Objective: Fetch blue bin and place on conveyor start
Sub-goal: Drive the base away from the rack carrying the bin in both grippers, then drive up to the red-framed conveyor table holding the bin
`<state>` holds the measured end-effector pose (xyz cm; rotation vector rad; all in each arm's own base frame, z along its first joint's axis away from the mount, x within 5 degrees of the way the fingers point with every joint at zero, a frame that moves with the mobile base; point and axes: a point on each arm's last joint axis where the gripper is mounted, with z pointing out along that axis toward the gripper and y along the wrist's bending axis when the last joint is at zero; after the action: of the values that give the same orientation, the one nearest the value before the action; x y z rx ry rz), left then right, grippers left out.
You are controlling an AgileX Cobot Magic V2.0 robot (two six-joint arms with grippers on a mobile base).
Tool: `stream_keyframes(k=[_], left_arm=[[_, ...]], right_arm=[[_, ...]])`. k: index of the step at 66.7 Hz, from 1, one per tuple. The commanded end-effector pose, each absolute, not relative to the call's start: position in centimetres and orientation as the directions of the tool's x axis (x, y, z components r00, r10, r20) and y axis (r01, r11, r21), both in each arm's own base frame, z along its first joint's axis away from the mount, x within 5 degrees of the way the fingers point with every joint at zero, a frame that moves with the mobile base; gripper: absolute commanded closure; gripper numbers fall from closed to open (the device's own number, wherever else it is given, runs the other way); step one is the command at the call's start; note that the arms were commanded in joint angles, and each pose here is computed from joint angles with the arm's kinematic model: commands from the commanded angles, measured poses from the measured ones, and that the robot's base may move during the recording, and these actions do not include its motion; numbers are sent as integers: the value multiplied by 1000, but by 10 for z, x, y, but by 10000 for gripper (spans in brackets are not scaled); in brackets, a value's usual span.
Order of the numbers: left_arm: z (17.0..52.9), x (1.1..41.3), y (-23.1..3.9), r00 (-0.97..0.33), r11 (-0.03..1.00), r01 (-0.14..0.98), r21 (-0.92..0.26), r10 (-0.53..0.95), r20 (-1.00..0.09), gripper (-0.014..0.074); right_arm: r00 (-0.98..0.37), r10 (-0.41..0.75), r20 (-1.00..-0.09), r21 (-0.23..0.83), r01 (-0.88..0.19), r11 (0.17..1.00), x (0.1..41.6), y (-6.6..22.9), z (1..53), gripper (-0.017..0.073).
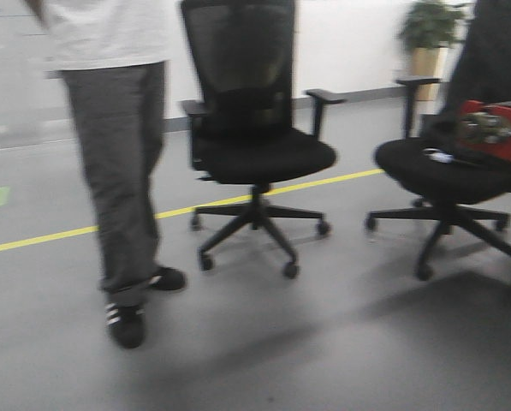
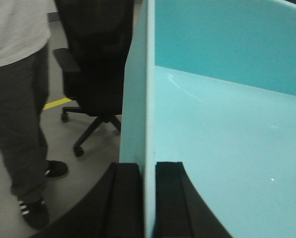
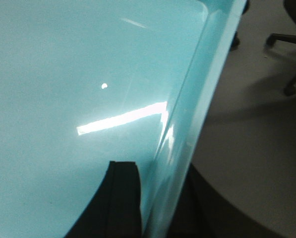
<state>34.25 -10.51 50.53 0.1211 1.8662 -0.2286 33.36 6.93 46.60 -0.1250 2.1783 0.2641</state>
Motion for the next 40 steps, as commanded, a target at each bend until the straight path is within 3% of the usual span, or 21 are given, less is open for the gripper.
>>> stream_keyframes(k=[1,40], left_arm=[[521,336,-105,-223,968,220,-124,-74,-972,705],[521,336,-105,-221,969,218,-118,-69,-973,705]], right_arm=[[-521,-6,-854,125,-216,968,331,70,477,711],[-517,-5,-856,125,-216,968,331,70,477,711]])
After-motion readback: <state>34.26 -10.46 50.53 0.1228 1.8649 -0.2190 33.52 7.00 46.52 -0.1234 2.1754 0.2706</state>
